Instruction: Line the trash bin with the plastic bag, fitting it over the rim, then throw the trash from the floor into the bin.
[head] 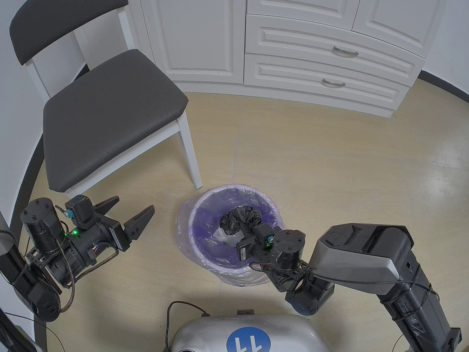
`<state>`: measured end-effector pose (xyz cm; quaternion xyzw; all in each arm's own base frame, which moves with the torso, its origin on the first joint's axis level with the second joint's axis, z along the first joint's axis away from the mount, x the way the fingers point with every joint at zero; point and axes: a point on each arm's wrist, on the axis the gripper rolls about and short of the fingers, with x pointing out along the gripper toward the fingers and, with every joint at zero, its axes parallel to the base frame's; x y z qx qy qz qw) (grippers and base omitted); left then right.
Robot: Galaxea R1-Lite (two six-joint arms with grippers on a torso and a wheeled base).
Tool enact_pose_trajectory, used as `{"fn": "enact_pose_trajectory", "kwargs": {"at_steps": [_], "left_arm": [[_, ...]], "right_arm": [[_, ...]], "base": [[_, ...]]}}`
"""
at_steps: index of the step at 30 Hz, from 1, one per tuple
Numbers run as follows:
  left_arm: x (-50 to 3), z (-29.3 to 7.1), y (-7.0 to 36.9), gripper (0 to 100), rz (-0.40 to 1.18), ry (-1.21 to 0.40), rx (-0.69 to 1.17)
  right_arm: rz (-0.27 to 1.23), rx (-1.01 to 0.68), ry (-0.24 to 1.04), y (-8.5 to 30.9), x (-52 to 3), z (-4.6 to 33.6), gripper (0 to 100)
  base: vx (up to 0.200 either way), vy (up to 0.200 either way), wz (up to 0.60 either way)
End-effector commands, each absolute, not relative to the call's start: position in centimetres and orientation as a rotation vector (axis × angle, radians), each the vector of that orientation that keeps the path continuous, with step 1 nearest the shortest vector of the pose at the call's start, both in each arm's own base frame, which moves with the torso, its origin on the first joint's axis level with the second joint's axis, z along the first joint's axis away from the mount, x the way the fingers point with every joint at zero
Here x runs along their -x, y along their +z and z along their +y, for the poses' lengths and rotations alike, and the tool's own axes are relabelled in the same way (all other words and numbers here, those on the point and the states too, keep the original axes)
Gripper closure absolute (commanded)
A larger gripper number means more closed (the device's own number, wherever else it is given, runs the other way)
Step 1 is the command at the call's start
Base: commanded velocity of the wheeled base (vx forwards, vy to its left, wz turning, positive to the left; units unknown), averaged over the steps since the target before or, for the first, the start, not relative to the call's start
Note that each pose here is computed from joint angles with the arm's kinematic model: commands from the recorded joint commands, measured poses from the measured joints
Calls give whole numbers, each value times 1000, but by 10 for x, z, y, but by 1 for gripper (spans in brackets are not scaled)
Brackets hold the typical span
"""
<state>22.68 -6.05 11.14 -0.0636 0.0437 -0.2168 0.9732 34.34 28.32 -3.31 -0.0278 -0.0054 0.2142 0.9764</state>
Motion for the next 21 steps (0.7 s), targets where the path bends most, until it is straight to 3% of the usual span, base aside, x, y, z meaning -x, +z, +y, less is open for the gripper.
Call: {"fn": "enact_pose_trajectory", "kwargs": {"at_steps": [1,8,15,21], "left_arm": [[-227,-61,110,0,94,-441,128],[-227,-62,111,0,91,-442,128],[-229,-62,112,0,82,-442,129],[-227,-64,114,0,78,-455,130]], "right_arm": [[-17,57,428,-39,-346,282,100],[-36,54,419,-42,-354,283,100],[-55,43,410,-21,-368,285,100],[27,79,427,7,-373,293,100]], "base": [[0,0,0],[0,0,0],[0,0,0],[0,0,0]]}}
